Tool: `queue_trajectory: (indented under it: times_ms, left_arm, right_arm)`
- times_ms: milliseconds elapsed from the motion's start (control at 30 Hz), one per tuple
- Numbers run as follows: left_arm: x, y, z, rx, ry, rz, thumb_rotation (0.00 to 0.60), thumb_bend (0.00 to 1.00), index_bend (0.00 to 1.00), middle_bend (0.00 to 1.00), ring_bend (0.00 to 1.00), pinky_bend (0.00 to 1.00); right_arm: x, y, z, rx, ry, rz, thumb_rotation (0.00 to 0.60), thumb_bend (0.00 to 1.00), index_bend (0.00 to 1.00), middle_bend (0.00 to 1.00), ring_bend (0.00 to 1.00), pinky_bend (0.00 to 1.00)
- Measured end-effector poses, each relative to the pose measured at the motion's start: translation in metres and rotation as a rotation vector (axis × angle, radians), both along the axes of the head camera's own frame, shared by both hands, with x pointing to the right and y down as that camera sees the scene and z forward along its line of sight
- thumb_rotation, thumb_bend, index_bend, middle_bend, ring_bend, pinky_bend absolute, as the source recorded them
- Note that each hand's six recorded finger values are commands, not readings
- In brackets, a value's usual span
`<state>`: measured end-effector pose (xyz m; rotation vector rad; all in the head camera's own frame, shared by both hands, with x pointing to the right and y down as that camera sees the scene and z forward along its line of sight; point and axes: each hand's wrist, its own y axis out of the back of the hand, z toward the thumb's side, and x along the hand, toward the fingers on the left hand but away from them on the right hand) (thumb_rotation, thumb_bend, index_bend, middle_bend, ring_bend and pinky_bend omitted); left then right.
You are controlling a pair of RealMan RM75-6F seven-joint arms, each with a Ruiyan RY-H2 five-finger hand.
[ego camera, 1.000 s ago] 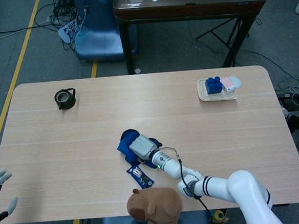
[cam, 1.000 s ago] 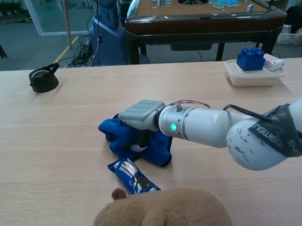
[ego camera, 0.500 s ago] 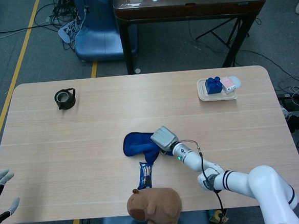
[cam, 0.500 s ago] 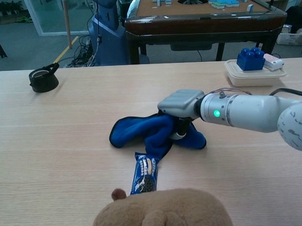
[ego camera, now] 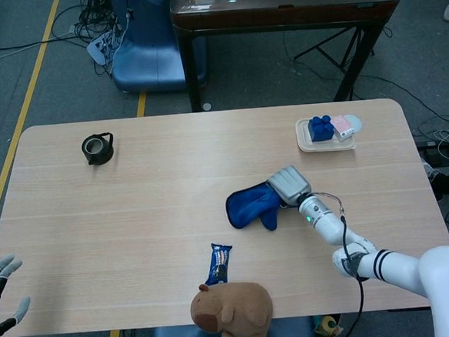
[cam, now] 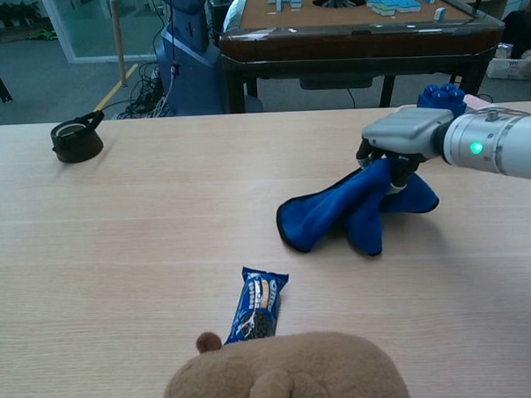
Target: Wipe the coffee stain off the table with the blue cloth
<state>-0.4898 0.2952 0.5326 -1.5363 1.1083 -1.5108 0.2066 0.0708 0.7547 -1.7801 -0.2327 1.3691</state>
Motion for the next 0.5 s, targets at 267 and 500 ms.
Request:
queue_trajectory:
  times_ms: [267, 500]
  left_arm:
    - [0.001, -0.001, 0.001, -0.001, -0.002, 0.002, 0.6, 0.27, 0.21, 0.16, 0.12, 0.07]
    - [0.001, -0.001, 0.005, -0.009, -0.007, 0.002, 0.6, 0.27, 0.21, 0.16, 0.12, 0.07]
  right_arm:
    - [0.06, -0.024, -0.035, 0.079, 0.007, 0.129, 0.6, 0.59, 0.7, 0.66, 0.61, 0.76]
    - [0.107, -0.025, -0.047, 0.099, 0.043, 0.207, 0.6, 0.58, 0.7, 0.66, 0.6, 0.76]
